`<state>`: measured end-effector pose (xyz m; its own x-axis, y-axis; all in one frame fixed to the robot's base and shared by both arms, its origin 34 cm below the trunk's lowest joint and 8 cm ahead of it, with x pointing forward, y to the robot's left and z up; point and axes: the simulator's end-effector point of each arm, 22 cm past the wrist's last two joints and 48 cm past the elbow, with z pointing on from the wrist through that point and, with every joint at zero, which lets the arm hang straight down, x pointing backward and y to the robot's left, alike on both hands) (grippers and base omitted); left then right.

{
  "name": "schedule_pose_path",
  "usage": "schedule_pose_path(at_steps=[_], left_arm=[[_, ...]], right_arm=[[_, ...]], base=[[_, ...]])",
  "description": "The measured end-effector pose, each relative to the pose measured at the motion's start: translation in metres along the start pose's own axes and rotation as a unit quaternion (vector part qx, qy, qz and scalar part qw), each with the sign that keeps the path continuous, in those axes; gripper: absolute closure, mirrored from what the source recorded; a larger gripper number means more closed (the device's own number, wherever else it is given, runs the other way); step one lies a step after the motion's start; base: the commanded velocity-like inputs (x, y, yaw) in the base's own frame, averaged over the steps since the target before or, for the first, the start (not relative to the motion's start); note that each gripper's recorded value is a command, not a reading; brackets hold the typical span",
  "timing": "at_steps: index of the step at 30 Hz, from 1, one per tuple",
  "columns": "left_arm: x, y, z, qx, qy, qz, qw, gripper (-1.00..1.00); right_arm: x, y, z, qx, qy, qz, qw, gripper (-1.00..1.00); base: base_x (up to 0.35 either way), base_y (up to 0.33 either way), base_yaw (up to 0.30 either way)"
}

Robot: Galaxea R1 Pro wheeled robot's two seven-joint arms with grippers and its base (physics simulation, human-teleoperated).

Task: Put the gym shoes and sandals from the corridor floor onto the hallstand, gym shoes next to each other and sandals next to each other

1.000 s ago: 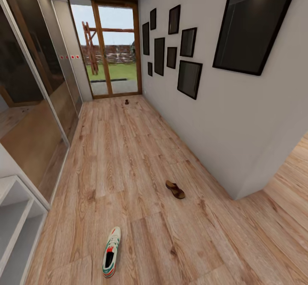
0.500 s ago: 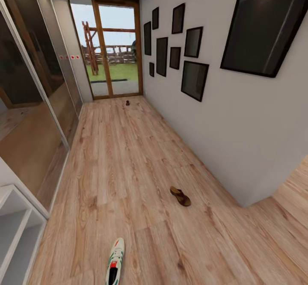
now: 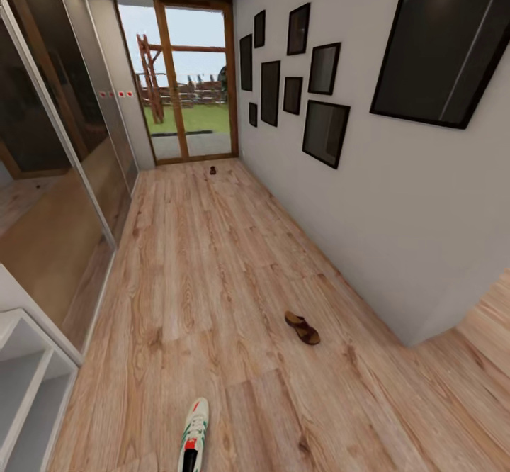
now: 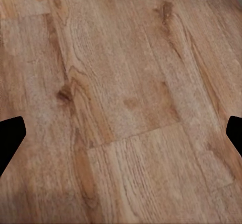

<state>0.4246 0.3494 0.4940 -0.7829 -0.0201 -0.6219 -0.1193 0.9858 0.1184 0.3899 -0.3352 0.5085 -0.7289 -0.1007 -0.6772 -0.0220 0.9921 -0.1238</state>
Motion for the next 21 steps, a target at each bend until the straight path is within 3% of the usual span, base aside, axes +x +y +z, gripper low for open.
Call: schedule_pose_path(at_steps=[13, 18, 21], left_arm=[[0.003, -0.003, 0.0, 0.003, 0.003, 0.003, 1.0, -1.0], [-0.028, -0.003, 0.014, 0.001, -0.014, -0.003, 0.9999, -1.0], [-0.071, -0.011, 0.029, 0.007, -0.042, -0.006, 0.9991, -1.0]], right_arm=[[0.001, 0.0, 0.0, 0.001, 0.002, 0.001, 1.0, -1.0], [-0.026, -0.001, 0.007, 0.001, -0.027, 0.001, 0.9996, -1.0], [-0.064, -0.002, 0.018, 0.001, -0.063, 0.001, 0.998, -1.0]], base=[[0.002, 0.001, 0.12], [0.0, 0.0, 0.01], [0.0, 0.0, 0.003]])
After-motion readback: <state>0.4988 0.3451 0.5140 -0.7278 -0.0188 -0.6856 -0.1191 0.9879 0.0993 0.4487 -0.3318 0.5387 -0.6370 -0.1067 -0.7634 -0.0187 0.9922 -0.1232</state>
